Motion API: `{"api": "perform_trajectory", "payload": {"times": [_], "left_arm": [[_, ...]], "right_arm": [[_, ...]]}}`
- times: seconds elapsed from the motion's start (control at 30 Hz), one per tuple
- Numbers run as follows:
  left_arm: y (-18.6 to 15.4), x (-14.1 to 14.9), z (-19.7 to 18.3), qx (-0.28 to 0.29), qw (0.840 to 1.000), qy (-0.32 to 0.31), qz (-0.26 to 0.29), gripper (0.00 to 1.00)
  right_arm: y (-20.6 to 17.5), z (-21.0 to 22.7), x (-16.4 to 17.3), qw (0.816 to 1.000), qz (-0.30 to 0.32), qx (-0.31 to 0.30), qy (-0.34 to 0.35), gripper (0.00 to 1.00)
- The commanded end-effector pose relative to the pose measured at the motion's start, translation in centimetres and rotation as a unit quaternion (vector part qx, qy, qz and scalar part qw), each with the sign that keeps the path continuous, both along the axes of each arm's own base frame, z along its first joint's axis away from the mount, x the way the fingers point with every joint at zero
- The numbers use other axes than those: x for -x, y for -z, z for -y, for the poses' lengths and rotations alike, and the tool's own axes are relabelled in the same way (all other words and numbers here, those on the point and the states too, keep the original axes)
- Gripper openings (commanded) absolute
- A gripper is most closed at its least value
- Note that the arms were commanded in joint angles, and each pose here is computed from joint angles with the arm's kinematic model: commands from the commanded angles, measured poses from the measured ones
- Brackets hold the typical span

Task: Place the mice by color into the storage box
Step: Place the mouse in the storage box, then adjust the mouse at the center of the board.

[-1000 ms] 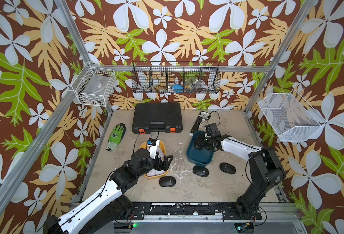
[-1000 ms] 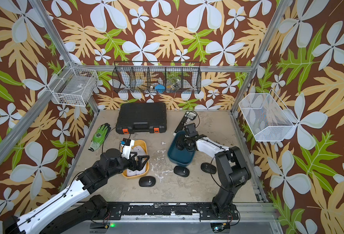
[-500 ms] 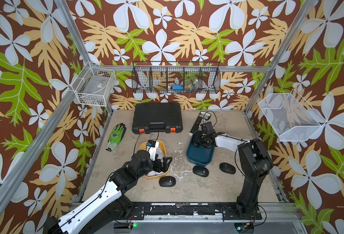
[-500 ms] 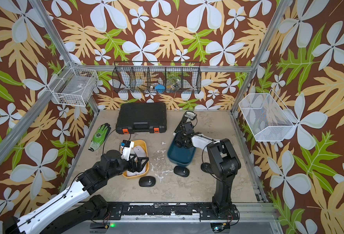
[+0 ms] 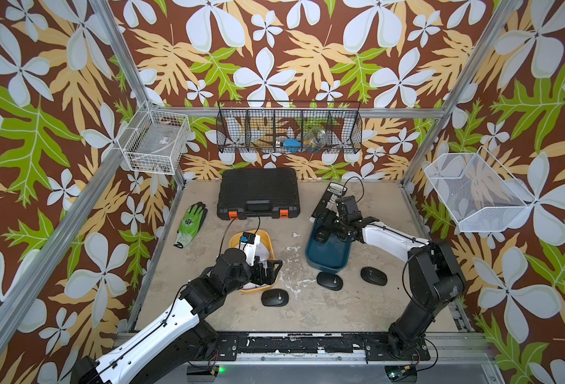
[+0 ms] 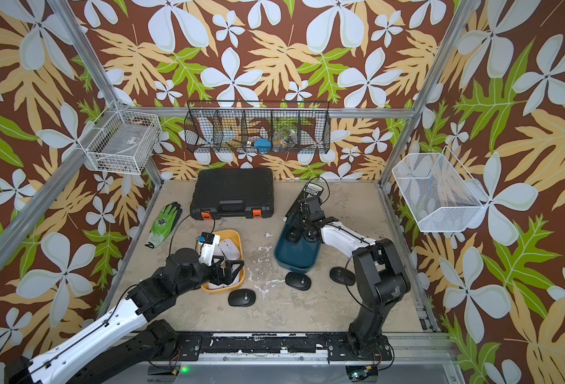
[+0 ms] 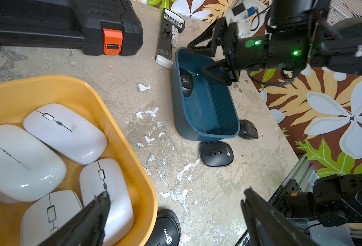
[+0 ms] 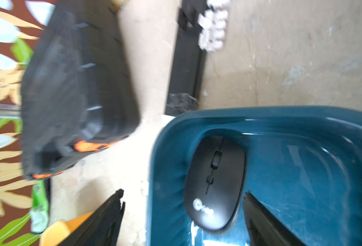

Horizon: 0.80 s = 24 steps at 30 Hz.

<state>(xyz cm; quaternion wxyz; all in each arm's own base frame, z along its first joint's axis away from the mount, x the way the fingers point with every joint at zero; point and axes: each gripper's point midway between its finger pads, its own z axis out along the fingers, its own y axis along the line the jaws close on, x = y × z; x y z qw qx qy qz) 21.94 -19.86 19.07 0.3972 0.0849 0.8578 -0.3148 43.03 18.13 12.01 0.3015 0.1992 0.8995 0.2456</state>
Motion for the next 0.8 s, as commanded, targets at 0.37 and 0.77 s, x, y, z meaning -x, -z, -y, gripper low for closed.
{"api": "perform_trajectory", "payload": {"times": [0.37,0.77], "left_arm": [[-0.9,-0.1,-0.3,-0.002,1.000,-0.002,0.013,1.00],[-1.0,-0.7,0.6,0.014,1.000,0.000,0.011,1.00]], "right_arm": [[-2.8,7.4,13.0,0.996,-0.007,0.077,-0.033,0.07],[5.1,10.9,21.4,0.987,-0.130,0.096,0.017,0.00]]}}
